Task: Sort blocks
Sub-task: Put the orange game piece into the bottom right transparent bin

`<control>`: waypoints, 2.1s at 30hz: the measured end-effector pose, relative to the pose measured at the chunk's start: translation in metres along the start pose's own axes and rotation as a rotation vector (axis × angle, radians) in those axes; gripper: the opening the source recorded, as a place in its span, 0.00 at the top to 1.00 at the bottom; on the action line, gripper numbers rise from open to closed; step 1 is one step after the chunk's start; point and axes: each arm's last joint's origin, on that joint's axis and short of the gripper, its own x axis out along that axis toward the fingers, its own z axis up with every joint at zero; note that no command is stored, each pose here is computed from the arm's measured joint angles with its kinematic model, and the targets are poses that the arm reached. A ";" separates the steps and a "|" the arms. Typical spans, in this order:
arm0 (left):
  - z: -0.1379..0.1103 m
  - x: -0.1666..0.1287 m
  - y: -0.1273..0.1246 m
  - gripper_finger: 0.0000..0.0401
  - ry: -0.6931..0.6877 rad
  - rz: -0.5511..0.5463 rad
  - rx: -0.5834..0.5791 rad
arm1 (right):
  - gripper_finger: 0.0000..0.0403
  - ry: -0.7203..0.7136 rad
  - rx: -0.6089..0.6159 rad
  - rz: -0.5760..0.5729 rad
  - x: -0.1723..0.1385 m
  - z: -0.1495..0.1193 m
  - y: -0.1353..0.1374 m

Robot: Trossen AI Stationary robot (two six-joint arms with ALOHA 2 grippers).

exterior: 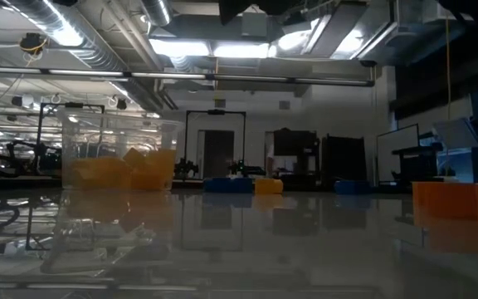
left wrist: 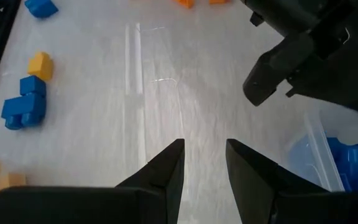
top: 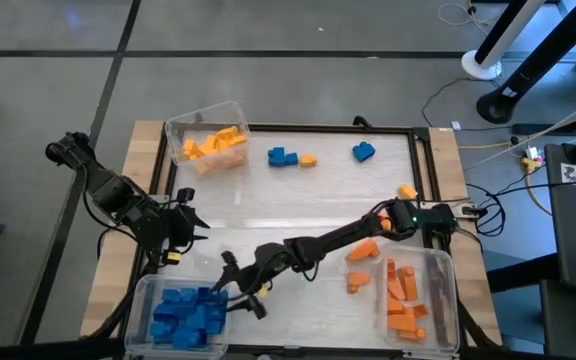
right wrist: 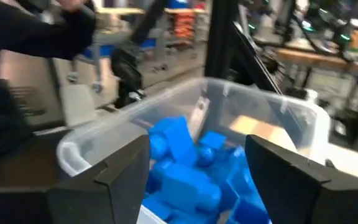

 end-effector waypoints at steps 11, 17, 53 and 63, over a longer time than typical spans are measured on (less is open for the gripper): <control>0.000 0.000 0.000 0.73 -0.003 -0.001 -0.002 | 0.35 0.027 0.027 0.152 -0.011 0.010 -0.010; 0.001 0.001 -0.001 0.73 -0.001 -0.001 -0.001 | 0.35 0.225 0.034 0.123 -0.025 0.018 -0.009; 0.012 0.039 -0.027 0.73 0.045 0.014 0.161 | 0.34 1.675 0.584 -0.479 -0.137 0.028 0.158; 0.012 0.039 -0.027 0.73 0.045 0.014 0.157 | 0.34 1.785 0.566 -0.434 -0.145 0.001 0.159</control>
